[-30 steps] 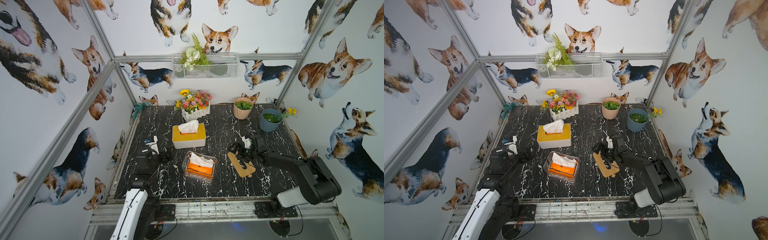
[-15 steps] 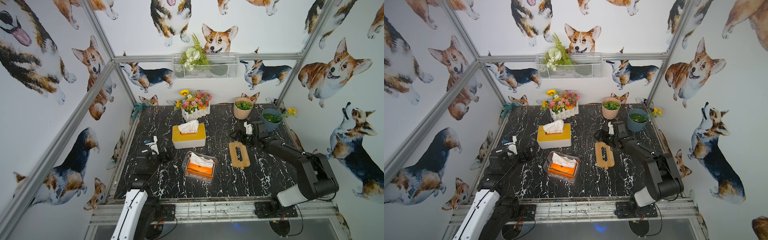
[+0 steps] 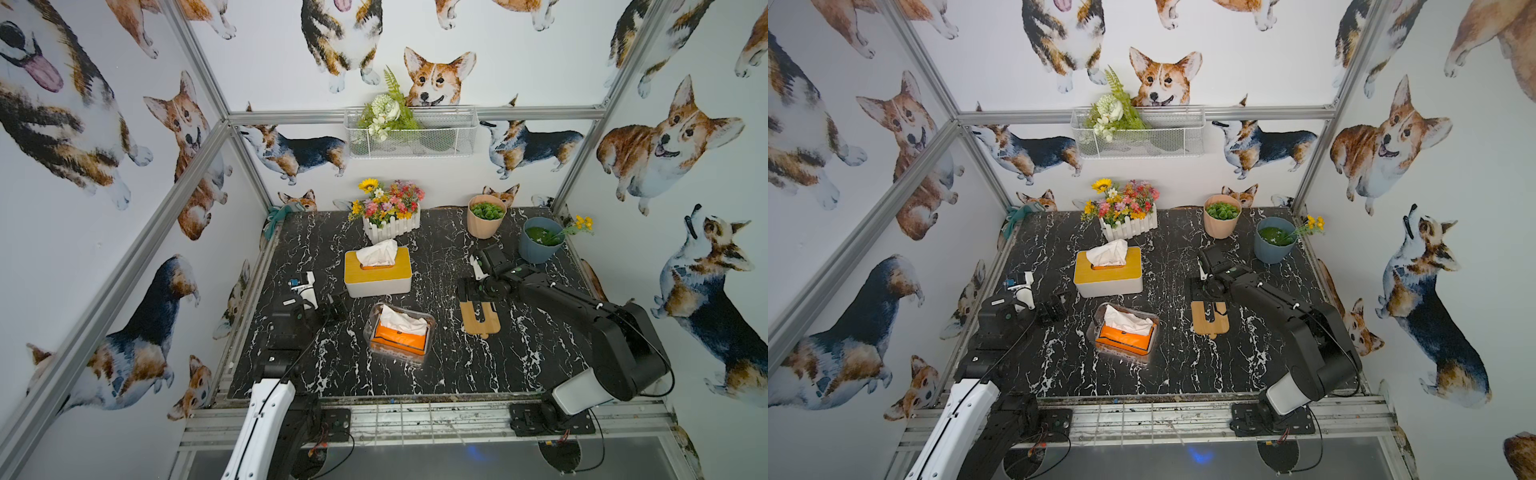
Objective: Put the tissue paper into the tissue box
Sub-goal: Pick up the box lid from the center of the board.
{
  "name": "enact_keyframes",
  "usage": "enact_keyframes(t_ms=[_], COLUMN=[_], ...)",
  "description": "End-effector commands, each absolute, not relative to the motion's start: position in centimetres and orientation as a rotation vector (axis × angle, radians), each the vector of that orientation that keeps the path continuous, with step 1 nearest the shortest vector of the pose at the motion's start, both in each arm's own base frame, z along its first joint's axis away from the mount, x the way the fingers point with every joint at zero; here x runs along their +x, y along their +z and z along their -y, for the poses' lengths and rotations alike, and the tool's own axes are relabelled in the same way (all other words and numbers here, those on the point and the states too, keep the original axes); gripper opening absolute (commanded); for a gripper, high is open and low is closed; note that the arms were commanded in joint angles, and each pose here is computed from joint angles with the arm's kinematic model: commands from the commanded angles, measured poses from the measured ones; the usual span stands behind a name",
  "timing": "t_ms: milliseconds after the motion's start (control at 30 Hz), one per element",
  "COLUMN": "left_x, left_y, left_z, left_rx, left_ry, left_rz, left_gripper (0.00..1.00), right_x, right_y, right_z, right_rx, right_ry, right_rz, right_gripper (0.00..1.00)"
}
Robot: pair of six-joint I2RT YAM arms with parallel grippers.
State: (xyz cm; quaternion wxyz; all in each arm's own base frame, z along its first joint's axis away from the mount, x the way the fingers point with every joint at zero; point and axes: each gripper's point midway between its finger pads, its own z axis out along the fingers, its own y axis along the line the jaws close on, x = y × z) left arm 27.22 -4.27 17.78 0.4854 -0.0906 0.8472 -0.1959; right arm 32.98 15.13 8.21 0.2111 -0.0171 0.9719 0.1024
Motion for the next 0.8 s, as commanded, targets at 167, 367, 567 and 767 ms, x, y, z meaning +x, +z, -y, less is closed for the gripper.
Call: enact_keyframes(t_ms=[167, 367, 567, 767], left_x=[27.4, 27.4, 27.4, 27.5], left_y=[17.9, 17.9, 17.9, 17.8], left_z=[4.4, 4.3, 4.4, 4.4], left_rx=[-0.208, -0.211, -0.208, -0.209], left_ry=[-0.48, -0.478, -0.48, -0.48], left_rz=[-2.051, -2.052, -2.054, -2.056], left_gripper=[1.0, 1.0, 1.0, 1.0], right_x=[31.1, 30.6, 30.3, 29.9], right_y=[4.7, 3.2, 2.3, 1.7], right_z=[-14.9, -15.0, -15.2, -14.9], right_rx=[-0.138, -0.194, -0.209, -0.211], right_ry=[0.116, 0.036, 0.038, -0.006], right_rz=[-2.819, -2.848, -2.874, -2.896], right_gripper=[0.84, 0.79, 0.65, 0.64])
